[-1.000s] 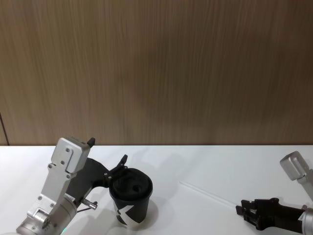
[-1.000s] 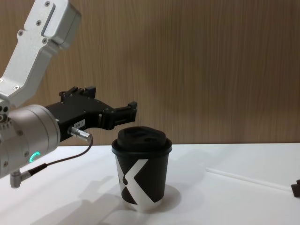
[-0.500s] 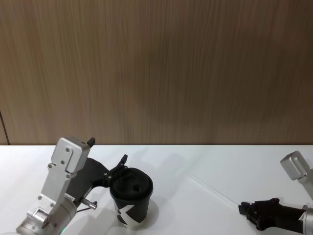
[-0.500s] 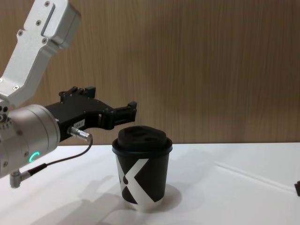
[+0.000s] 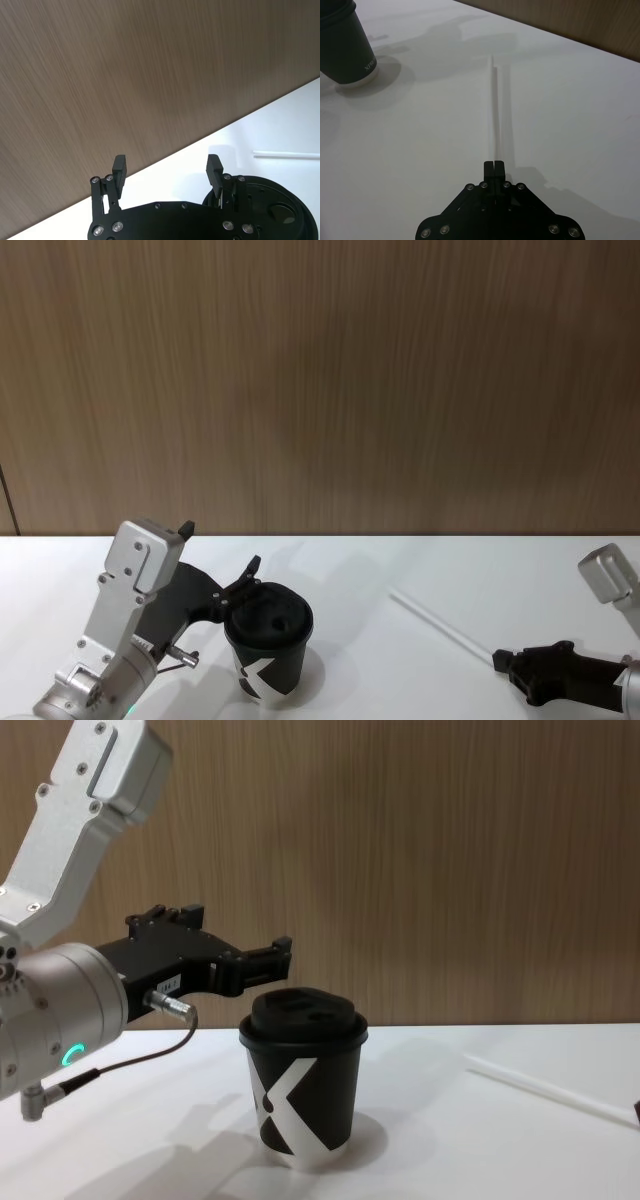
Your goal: Pick up the straw with one hand, pass it to the other hand, and insert it into the cup.
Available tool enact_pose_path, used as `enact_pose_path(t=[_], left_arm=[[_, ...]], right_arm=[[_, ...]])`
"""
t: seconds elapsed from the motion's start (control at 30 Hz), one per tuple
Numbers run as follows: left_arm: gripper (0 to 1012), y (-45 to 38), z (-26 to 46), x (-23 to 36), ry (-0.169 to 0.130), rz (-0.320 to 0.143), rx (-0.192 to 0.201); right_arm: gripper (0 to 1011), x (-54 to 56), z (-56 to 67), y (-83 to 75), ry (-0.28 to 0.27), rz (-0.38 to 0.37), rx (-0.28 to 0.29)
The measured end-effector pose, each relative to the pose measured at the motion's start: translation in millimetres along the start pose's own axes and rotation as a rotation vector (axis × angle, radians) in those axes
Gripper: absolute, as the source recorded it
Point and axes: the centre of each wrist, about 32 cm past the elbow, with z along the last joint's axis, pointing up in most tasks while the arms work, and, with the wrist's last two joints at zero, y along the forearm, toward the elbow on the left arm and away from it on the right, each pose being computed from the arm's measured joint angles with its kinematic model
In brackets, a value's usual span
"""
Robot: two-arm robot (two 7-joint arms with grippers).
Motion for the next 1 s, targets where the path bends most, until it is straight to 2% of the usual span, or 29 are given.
enact_pose_path(t=[0.57, 0.87, 1.0], left_arm=[[1003, 0.0, 0.0, 0.0, 0.0, 0.0, 0.0], [1003, 0.0, 0.0, 0.0, 0.0, 0.0, 0.0], [1003, 0.0, 0.0, 0.0, 0.0, 0.0, 0.0]], right_arm=[[6, -3.3, 12.4, -7.6, -0.015, -0.011, 0.088], [6, -11.4, 17.8, -11.9, 0.01, -0.005, 0.179], [6, -18.4, 20.1, -12.9, 0.034, 0.006, 0.234]])
